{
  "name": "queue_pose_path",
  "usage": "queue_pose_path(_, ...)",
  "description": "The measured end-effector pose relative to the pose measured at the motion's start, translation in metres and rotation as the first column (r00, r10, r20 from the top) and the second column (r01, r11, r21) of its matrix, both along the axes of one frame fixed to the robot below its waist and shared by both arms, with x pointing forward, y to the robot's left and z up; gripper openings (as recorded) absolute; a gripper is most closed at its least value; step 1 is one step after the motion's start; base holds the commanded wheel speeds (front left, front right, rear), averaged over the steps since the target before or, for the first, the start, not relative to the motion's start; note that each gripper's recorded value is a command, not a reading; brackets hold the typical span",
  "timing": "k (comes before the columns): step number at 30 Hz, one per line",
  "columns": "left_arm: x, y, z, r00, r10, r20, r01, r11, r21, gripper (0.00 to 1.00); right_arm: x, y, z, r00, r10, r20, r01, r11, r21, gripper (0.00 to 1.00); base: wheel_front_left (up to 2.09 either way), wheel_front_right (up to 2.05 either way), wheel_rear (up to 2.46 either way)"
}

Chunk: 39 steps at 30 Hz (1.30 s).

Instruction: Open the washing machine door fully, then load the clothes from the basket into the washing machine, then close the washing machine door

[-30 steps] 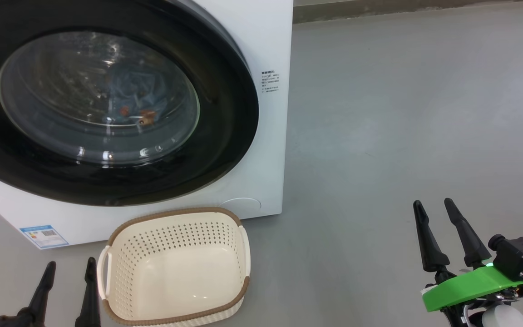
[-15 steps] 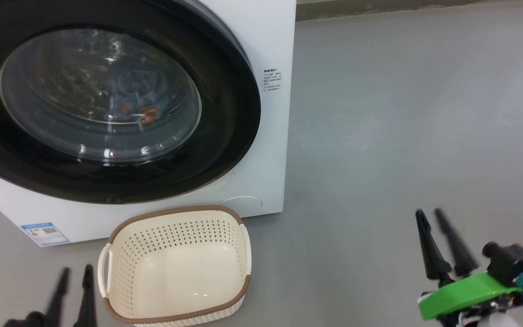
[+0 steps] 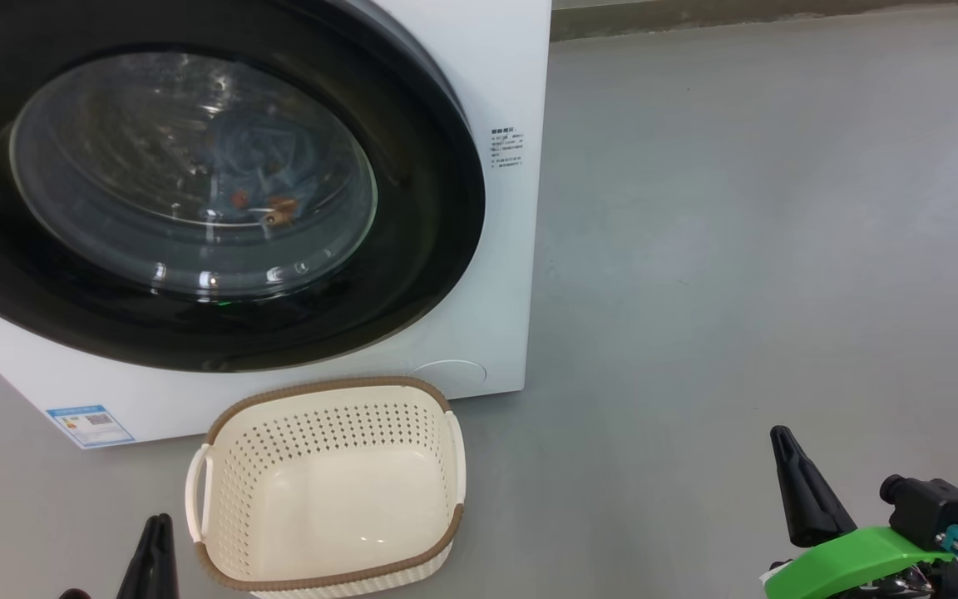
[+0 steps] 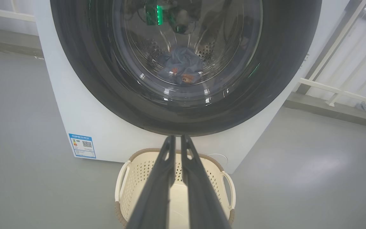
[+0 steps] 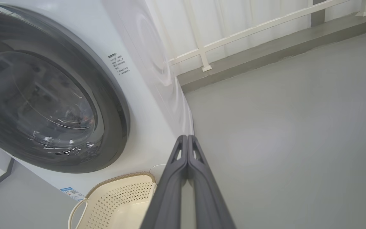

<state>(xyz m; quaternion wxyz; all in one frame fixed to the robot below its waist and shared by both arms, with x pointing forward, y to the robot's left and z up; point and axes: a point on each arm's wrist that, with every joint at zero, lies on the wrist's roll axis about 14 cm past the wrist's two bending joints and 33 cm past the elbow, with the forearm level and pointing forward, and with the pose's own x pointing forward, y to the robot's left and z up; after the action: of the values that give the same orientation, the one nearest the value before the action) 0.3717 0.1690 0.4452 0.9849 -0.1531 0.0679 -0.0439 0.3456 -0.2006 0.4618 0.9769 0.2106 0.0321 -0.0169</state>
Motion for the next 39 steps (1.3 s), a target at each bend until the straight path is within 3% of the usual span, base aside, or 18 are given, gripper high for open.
queue_pose_path(19, -0.002, 0.008, -0.002, 0.996, 0.069, -0.054, -0.078, 0.979, -0.189, 0.00, 0.004, -0.006, 0.000, 0.999, -0.045, -0.018, 0.048, 0.982, 0.183, 0.00, 0.00, 0.00, 0.00)
queue_pose_path(39, -0.004, 0.015, -0.001, 0.988, 0.119, -0.102, -0.149, 0.911, -0.385, 0.00, 0.007, -0.009, -0.001, 0.996, -0.074, -0.041, 0.084, 0.927, 0.365, 0.00, 0.00, 0.00, 0.00)
